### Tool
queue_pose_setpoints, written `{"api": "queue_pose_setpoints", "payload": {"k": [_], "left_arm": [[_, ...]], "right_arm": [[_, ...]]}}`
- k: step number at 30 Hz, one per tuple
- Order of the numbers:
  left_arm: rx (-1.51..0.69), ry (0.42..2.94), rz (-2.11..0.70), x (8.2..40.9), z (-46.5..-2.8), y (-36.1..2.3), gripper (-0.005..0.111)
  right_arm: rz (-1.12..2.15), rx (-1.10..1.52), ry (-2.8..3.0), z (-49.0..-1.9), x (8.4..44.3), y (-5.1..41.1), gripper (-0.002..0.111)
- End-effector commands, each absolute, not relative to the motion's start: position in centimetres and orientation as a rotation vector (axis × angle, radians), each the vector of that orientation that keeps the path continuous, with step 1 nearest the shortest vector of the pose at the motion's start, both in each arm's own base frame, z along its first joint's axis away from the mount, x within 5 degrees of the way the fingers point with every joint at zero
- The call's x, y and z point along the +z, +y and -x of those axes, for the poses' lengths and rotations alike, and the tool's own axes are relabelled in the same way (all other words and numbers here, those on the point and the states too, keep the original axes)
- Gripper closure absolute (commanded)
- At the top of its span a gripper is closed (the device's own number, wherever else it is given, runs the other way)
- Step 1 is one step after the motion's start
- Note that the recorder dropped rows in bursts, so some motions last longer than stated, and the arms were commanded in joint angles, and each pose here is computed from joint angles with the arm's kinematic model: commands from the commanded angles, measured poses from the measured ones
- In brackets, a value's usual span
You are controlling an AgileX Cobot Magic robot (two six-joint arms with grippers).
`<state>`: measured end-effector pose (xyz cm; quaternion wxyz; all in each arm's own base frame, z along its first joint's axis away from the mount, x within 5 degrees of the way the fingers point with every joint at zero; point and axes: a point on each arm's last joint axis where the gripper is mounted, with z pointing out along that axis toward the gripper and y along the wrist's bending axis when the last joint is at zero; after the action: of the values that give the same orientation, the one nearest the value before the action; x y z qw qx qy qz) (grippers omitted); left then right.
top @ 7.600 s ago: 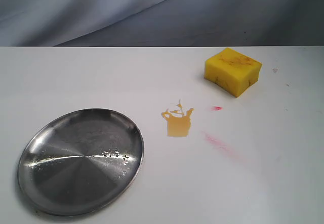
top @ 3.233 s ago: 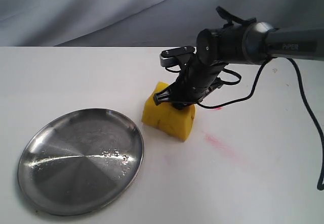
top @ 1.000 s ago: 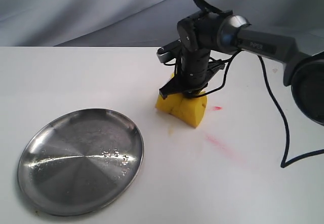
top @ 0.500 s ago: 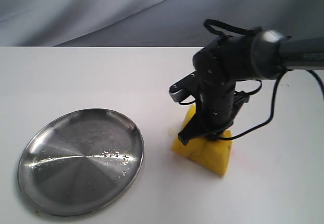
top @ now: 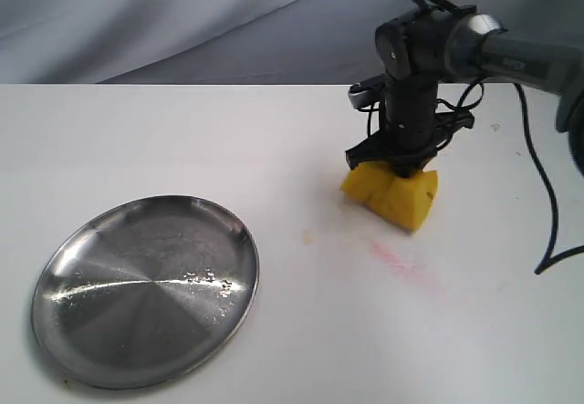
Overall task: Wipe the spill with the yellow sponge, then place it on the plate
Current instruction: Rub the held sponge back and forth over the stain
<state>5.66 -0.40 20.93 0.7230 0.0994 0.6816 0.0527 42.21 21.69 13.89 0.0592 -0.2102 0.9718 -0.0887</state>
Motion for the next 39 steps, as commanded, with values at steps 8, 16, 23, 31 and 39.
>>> {"api": "queue_pose_setpoints", "payload": {"k": [8,16,23,31,39], "left_arm": [[0.107,1.494,-0.203,21.1,-5.6,-0.4,0.107],[0.107,1.494,-0.203,21.1,-5.6,-0.4,0.107],[0.107,1.494,-0.203,21.1,-5.6,-0.4,0.107],[0.107,1.494,-0.203,21.1,-5.6,-0.4,0.107],[0.107,1.494,-0.203,21.1,-5.6,-0.4,0.107]], "right_arm": [[1.095,-0.126,2.844,-38.0,12.9,31.8,0.108],[1.209,-0.231,2.945,-33.1,11.9,30.6,0.108],[1.289,-0.355,3.027,-28.3,12.9,26.2,0.108],[1.129,-0.463,3.000,-28.6,13.6,21.7,0.108],[0.751,-0.319,3.022,-33.9,13.7,18.1,0.108]]}}
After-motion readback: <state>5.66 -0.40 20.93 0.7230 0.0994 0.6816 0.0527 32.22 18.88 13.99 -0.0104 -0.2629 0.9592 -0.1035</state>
